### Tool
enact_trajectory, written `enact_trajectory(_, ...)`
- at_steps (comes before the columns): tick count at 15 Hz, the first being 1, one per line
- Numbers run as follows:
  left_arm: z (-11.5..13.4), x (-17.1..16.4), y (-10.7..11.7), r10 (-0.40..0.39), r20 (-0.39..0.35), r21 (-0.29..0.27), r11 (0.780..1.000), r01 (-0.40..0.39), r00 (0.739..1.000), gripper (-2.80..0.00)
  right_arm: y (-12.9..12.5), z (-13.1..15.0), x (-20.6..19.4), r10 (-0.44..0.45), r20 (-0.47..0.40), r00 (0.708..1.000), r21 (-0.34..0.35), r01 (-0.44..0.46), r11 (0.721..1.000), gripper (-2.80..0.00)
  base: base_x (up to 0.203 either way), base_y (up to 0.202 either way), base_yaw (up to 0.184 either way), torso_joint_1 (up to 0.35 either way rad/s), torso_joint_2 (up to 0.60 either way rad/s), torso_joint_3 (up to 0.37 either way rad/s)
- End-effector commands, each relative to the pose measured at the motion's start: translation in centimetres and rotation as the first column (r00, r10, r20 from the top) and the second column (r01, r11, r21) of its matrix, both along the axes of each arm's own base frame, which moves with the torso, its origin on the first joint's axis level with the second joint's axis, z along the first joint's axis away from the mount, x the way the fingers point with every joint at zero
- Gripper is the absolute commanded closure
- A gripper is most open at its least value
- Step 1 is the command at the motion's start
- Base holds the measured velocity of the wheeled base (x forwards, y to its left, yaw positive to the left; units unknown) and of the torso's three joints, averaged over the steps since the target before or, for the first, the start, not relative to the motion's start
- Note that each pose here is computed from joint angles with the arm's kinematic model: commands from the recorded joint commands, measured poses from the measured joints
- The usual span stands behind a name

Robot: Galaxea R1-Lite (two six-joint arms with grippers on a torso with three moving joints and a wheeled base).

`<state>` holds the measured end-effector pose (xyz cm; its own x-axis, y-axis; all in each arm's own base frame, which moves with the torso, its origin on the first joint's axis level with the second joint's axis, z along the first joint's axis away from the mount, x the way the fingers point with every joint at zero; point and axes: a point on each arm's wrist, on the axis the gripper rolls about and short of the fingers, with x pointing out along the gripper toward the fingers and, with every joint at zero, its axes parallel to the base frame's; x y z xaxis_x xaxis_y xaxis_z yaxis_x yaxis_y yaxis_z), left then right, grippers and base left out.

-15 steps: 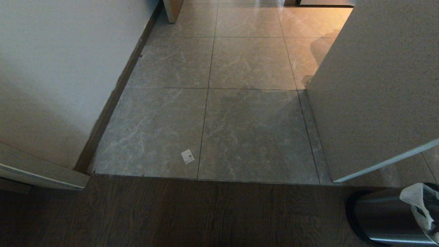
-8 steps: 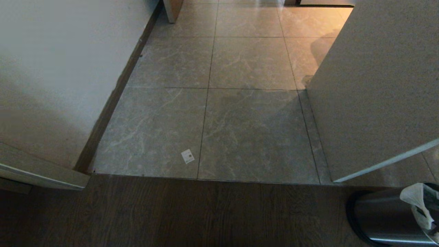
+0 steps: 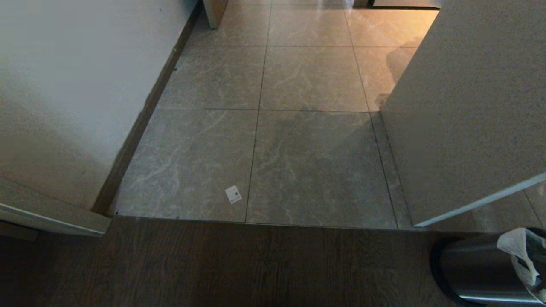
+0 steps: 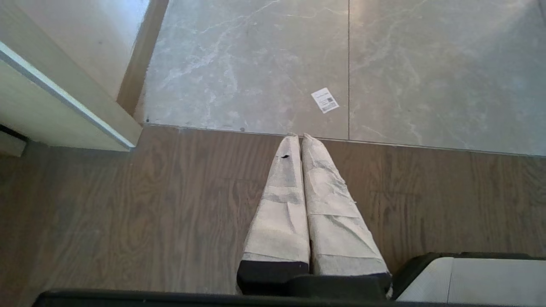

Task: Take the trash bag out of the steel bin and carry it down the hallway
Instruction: Pick up the trash bag

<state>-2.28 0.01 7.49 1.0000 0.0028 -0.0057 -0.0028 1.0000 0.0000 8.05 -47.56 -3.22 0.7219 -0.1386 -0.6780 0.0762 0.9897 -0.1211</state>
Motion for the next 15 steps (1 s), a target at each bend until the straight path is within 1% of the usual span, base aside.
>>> enact_trajectory(1,0.0,0.0,0.0,0.0,0.0,0.0,1.0,0.0,1.0,0.0,0.1,0.9,0.0,0.005,0.002,1.0,-0.009,-0.005,1.0,-2.8,0.0,0.0,0.0,0.0,0.0,0.0)
enact_trajectory(2,0.0,0.0,0.0,0.0,0.0,0.0,1.0,0.0,1.0,0.0,0.4,1.7,-0.1,0.005,0.002,1.0,0.003,-0.005,1.0,-2.8,0.0,0.0,0.0,0.0,0.0,0.0)
enact_trajectory(4,0.0,0.0,0.0,0.0,0.0,0.0,1.0,0.0,1.0,0.0,1.4,4.0,-0.2,0.006,0.0,1.0,0.056,-0.006,0.998,-2.8,0.0,0.0,0.0,0.0,0.0,0.0)
enact_trajectory(5,0.0,0.0,0.0,0.0,0.0,0.0,1.0,0.0,1.0,0.0,2.0,5.6,-0.3,0.008,-0.002,1.0,0.07,-0.007,0.997,0.0,0.0,0.0,0.0,0.0,0.0,0.0)
enact_trajectory(9,0.0,0.0,0.0,0.0,0.0,0.0,1.0,0.0,1.0,0.0,4.8,10.7,-0.3,0.057,-0.038,0.998,0.043,-0.055,0.998,0.0,0.0,0.0,0.0,0.0,0.0,0.0)
enact_trajectory(12,0.0,0.0,0.0,0.0,0.0,0.0,1.0,0.0,1.0,0.0,7.4,14.2,0.8,0.089,-0.063,0.994,-0.018,-0.091,0.996,0.0,0.0,0.0,0.0,0.0,0.0,0.0)
enact_trajectory(14,0.0,0.0,0.0,0.0,0.0,0.0,1.0,0.0,1.0,0.0,9.0,15.3,2.2,0.095,-0.144,0.985,-0.076,-0.107,0.991,0.0,0.0,0.0,0.0,0.0,0.0,0.0)
enact_trajectory(15,0.0,0.0,0.0,0.0,0.0,0.0,1.0,0.0,1.0,0.0,10.1,15.8,3.3,0.104,-0.172,0.98,-0.093,-0.121,0.988,0.0,0.0,0.0,0.0,0.0,0.0,0.0)
